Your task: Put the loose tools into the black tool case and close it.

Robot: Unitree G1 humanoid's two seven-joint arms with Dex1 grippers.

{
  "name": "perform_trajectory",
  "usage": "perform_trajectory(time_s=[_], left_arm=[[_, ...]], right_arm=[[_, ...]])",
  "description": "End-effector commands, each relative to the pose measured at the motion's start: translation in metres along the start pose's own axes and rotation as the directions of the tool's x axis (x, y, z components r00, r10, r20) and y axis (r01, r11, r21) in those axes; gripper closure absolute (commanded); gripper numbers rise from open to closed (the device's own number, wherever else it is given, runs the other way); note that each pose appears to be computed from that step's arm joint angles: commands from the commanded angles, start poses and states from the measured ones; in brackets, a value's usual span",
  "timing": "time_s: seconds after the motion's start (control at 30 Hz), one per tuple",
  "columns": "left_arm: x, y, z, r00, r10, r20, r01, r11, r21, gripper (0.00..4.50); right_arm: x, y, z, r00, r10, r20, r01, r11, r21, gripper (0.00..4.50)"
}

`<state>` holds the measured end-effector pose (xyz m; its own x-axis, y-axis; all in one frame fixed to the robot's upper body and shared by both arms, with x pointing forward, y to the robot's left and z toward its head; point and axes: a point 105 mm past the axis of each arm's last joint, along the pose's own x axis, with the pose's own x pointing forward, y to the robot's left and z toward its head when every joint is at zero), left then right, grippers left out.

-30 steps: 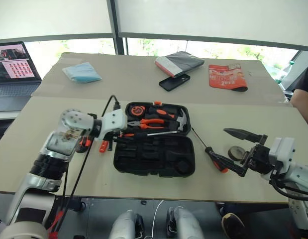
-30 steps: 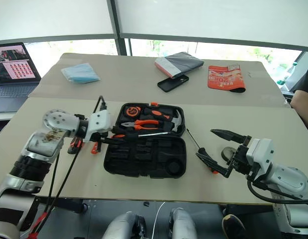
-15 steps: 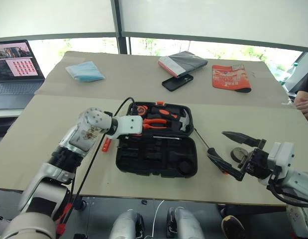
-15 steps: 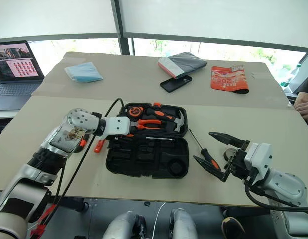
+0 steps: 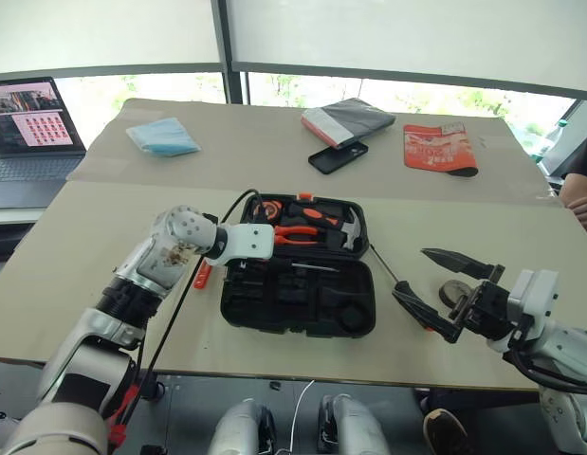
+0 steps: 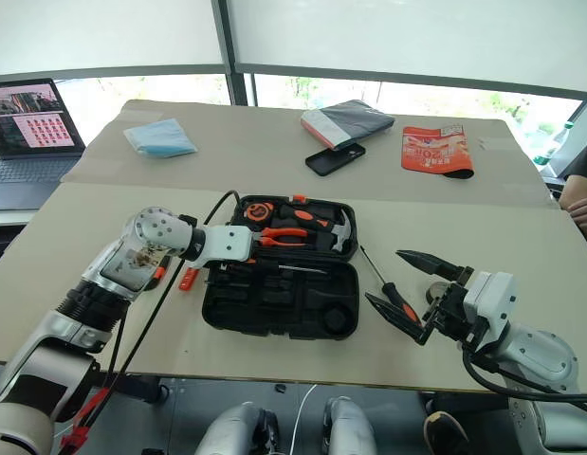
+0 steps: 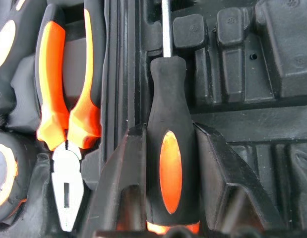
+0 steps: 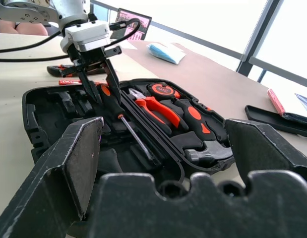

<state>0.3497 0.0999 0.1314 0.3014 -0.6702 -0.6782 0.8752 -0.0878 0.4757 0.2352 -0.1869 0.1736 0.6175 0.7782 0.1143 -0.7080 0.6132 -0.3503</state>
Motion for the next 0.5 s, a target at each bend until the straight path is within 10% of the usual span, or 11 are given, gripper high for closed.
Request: perform_trajectory(time_s=[0.03,0.2,0.5], left_arm=[[-0.014,0.019,0.035,0.966,0.136,0.219,-0.124,0.990,-0.066,1.67],[-0.017,0.013,0.032,0.954,0.167,0.250,-0.131,0.979,-0.153,1.67],[0.013,0.006,0.013,0.959,0.201,0.199,-0.160,0.966,-0.202,4.46]], right_arm=[[0.004,0.001,0.013,0.999,0.005,0.049,-0.004,1.000,-0.006,0.00],[0.003,0.003,0.012,0.999,0.000,0.048,-0.001,1.000,0.011,0.00],[0.005,0.002,0.010,0.999,-0.016,0.052,0.015,1.000,0.022,0.00]])
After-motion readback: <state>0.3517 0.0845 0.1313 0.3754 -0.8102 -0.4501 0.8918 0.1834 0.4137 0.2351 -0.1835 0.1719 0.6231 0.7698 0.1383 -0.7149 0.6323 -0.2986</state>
